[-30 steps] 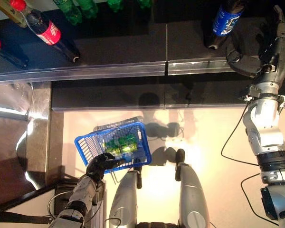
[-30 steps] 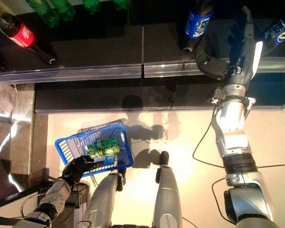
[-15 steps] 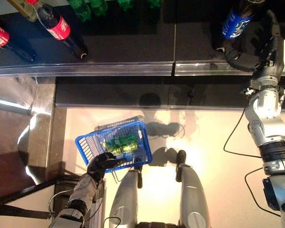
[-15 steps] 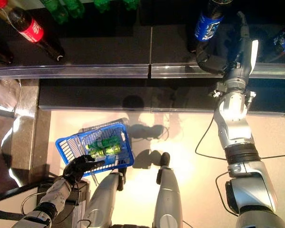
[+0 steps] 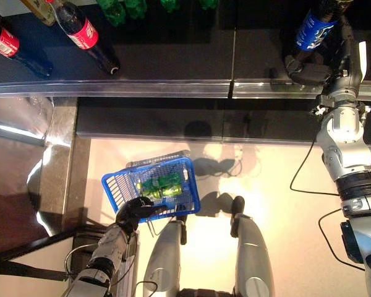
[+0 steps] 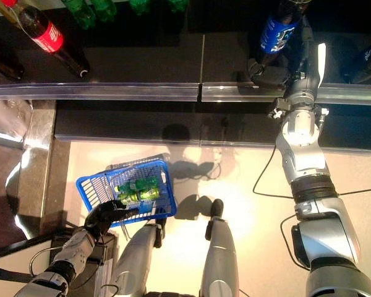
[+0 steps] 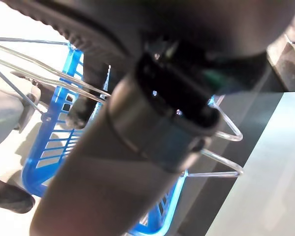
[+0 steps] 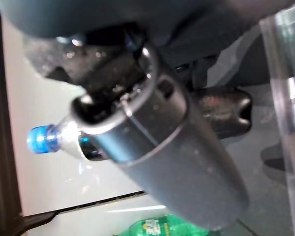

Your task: Pick up the drink and place into the basket.

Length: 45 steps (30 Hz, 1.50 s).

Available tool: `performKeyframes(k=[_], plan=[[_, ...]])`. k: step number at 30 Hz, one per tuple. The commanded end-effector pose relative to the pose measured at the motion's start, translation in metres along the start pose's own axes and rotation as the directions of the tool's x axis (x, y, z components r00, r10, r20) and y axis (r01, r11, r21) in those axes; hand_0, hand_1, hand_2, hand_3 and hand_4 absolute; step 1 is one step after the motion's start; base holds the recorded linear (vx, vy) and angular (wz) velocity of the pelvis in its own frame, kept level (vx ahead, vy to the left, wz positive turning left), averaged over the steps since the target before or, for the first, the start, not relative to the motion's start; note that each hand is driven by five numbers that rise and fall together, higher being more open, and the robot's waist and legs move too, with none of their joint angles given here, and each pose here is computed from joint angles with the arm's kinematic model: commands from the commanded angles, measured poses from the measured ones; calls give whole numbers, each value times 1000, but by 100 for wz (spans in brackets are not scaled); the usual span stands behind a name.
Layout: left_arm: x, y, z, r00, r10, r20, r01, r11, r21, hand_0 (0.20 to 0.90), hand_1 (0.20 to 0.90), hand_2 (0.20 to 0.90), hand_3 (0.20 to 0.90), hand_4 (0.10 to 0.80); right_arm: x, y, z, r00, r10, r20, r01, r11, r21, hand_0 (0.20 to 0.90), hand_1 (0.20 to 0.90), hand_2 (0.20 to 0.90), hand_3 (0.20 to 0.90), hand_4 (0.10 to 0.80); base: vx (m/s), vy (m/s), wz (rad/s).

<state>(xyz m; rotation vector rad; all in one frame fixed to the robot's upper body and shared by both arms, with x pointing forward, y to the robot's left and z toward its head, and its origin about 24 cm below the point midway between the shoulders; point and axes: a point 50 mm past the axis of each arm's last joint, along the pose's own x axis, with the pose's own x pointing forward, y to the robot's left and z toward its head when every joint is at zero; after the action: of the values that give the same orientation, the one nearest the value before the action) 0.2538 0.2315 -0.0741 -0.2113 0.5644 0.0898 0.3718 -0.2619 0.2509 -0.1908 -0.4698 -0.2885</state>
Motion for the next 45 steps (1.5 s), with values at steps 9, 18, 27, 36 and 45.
performKeyframes(k=[9,18,27,36,45], plan=[[-25,30,-31,994,6,-108,7,992,122,300,300,300,200,100,32,-12,74,981,-35,188,13,993,120,900,900,900,900,800,0,0,0],[-23,25,-31,994,-8,-106,21,993,120,300,300,300,200,100,40,-15,75,986,-67,152,32,975,221,900,900,900,900,800,6,13,5],[-23,23,-31,994,-14,-109,27,993,118,300,300,300,200,100,42,-11,76,990,-53,132,4,936,351,900,900,900,900,800,5,3,2],[-22,21,-32,994,-21,-111,34,993,115,300,300,300,200,100,43,-4,74,992,-36,119,-23,889,457,900,900,900,900,800,0,0,0],[-22,20,-32,993,-24,-113,38,992,119,300,300,300,200,100,47,-6,77,993,-37,116,-19,894,448,900,900,900,900,800,0,0,0]])
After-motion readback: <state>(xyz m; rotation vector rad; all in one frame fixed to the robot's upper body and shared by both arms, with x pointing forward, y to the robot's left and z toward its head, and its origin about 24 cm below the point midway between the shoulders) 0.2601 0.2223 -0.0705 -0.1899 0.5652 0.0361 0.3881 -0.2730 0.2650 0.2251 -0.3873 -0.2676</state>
